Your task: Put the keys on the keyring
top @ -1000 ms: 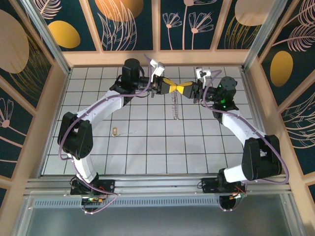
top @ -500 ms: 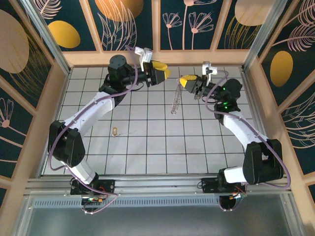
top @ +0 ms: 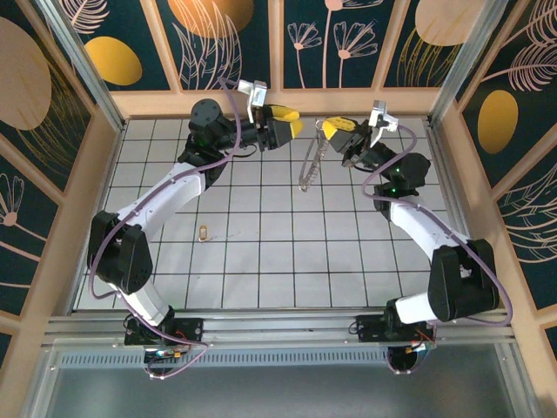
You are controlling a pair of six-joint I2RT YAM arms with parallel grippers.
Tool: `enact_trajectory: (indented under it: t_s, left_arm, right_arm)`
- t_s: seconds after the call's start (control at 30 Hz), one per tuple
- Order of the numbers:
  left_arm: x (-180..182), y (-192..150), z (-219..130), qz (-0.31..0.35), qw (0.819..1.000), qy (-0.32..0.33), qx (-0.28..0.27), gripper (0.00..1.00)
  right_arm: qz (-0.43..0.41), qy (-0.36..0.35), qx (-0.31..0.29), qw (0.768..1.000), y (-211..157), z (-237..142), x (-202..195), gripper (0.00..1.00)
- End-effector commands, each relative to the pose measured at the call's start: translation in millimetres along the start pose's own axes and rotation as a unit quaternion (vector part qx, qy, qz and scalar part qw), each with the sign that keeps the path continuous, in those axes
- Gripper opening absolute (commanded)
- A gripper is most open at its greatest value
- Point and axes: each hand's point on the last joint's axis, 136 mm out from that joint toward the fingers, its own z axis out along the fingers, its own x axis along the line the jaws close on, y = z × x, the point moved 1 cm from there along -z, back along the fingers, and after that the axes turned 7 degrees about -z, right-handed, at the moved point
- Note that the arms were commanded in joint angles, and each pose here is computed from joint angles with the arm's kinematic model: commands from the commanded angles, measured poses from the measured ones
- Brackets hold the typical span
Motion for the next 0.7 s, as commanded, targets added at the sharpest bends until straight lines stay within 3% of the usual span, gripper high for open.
enact_trajectory:
  t_s: [0.0,0.67]
  left_arm:
    - [-4,2,3,-0.003,1.000,-0.030,-0.003,0.60]
    - [-4,4,9,-0.011,0.998,-0.055,-0.003,0.56]
  right_arm:
    - [-0.015,0.032,-0.056,0.998,23,5,13,0.00]
    - [0.037,0.068,-0.053,0.996,5,20,12,0.00]
